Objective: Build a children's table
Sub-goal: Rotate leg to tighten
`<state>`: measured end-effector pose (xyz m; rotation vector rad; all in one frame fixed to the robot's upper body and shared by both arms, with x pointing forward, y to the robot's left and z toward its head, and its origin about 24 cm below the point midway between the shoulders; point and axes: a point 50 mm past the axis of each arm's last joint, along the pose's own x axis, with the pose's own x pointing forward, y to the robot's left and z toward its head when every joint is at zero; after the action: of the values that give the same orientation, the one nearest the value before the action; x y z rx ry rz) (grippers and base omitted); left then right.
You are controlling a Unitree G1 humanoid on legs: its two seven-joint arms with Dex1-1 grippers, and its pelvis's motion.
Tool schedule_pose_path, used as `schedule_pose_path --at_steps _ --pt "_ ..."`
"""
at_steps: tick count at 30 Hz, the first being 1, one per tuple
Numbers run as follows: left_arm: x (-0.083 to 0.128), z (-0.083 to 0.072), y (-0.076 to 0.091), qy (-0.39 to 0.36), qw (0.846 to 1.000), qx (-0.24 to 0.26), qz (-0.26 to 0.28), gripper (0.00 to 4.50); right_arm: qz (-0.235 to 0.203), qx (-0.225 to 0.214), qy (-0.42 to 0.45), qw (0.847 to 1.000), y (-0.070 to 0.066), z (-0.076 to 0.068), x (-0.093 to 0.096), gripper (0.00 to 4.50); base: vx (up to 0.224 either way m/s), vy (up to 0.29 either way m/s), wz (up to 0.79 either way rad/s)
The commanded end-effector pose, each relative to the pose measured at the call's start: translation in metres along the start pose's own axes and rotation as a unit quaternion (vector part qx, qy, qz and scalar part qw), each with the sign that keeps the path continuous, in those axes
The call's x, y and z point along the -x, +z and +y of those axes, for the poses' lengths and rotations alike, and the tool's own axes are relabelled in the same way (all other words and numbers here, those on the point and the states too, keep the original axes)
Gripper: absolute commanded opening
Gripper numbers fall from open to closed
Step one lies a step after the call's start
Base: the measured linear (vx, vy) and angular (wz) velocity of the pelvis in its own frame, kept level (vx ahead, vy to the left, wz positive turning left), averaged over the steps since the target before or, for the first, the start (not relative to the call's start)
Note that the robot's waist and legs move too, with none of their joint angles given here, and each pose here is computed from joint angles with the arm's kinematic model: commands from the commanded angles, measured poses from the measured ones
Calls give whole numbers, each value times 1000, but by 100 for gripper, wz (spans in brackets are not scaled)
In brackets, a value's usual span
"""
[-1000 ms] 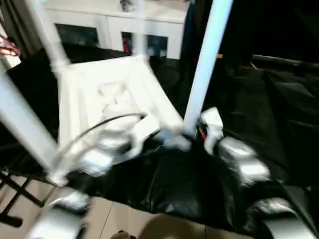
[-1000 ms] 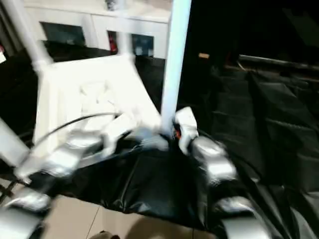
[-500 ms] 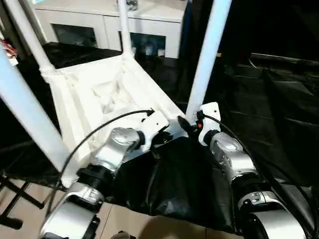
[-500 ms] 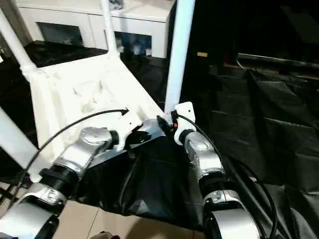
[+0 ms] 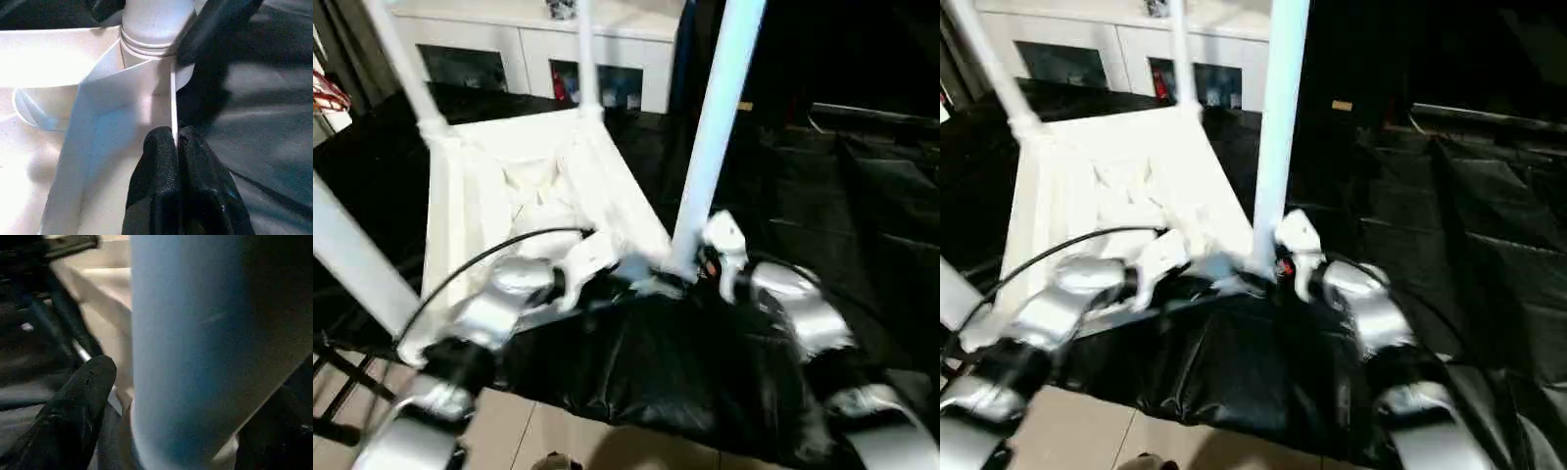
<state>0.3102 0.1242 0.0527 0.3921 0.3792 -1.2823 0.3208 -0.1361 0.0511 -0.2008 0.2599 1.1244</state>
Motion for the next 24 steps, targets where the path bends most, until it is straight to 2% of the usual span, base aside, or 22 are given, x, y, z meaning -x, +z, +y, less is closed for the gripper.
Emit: schedule_pose_path --at_steps 1,7,15,17,24 --pt "0 -5 15 -33 998 -29 -37 0 -3 4 34 999 4 3 4 389 0 0 0" --pt "8 -7 11 -49 998 -26 -34 0 4 2 74 997 4 7 9 336 0 0 0" --pt "9 -10 10 -58 998 -23 -33 0 12 2 94 995 2 11 8 274 0 0 0" --pt "9 -11 9 -60 997 -22 -31 0 12 1 97 995 2 12 8 246 0 0 0" --pt "9 -13 7 -64 997 -21 -29 0 11 -2 101 995 0 14 9 205 0 0 0"
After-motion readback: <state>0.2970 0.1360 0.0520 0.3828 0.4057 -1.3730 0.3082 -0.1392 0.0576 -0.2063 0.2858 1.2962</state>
